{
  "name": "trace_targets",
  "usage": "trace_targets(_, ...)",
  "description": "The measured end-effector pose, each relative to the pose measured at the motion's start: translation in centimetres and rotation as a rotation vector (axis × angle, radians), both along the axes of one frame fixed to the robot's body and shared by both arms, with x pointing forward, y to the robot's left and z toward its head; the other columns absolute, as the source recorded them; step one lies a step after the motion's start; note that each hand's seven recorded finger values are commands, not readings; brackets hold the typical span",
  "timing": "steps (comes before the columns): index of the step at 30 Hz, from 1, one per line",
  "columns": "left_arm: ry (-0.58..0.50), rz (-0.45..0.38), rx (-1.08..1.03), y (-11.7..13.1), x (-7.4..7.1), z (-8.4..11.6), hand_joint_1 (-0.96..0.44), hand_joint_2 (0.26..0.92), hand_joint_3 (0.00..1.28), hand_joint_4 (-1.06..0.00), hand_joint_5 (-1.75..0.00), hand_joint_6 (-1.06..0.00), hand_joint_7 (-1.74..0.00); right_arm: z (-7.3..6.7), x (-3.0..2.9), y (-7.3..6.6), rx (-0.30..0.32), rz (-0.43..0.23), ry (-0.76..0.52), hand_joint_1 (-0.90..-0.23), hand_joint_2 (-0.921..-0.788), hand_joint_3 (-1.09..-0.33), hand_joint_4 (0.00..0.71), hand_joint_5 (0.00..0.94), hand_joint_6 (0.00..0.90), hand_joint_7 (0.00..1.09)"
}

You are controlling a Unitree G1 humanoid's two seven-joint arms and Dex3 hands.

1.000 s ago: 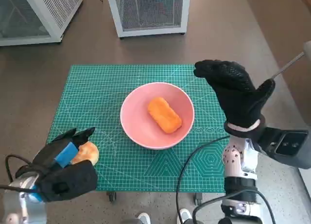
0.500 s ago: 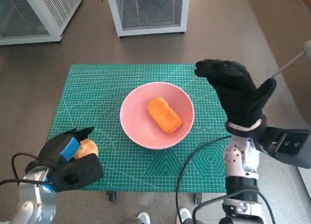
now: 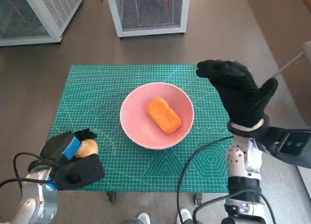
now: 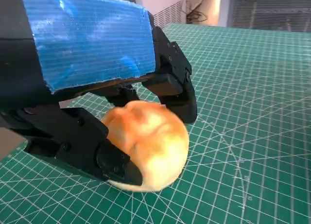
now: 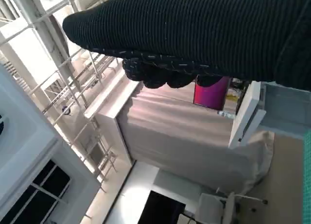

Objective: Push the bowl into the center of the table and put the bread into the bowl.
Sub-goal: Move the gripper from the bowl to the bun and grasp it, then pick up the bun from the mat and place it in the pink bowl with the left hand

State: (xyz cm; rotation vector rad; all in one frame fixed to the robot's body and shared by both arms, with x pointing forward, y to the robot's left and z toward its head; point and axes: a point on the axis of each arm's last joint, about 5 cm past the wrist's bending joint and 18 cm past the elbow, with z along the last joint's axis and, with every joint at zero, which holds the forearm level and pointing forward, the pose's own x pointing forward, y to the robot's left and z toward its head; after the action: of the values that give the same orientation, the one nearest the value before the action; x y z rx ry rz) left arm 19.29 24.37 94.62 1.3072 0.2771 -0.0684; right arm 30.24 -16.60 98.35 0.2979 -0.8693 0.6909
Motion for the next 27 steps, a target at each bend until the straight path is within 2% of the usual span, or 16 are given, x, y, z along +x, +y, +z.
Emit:
trace_targets(15,-0.079,-0.055,-0.071,-0.2,-0.3,1.8,0.0,0.92,0.06,-0.68,-1.17,-0.64,-1.16,0.0,0.02,-0.1,-0.005,0.004,-0.002,-0.618,-0.921,-0.633,0.221,0.001,0.381,0.0)
trace_targets(21,-0.137,-0.084,-0.088,-0.4,-0.6,3.5,0.0,0.92,0.06,-0.68,-1.18,-0.64,-1.15,0.0,0.06,-0.1,-0.006,0.005,0.0,-0.617,-0.921,-0.632,0.222,0.001,0.381,0.0)
trace_targets(27,-0.24,-0.121,-0.086,-1.0,-0.7,5.6,0.0,0.92,0.05,-0.69,-1.17,-0.66,-1.13,0.0,0.11,-0.1,-0.007,0.006,0.003,-0.614,-0.921,-0.632,0.222,0.001,0.381,0.0)
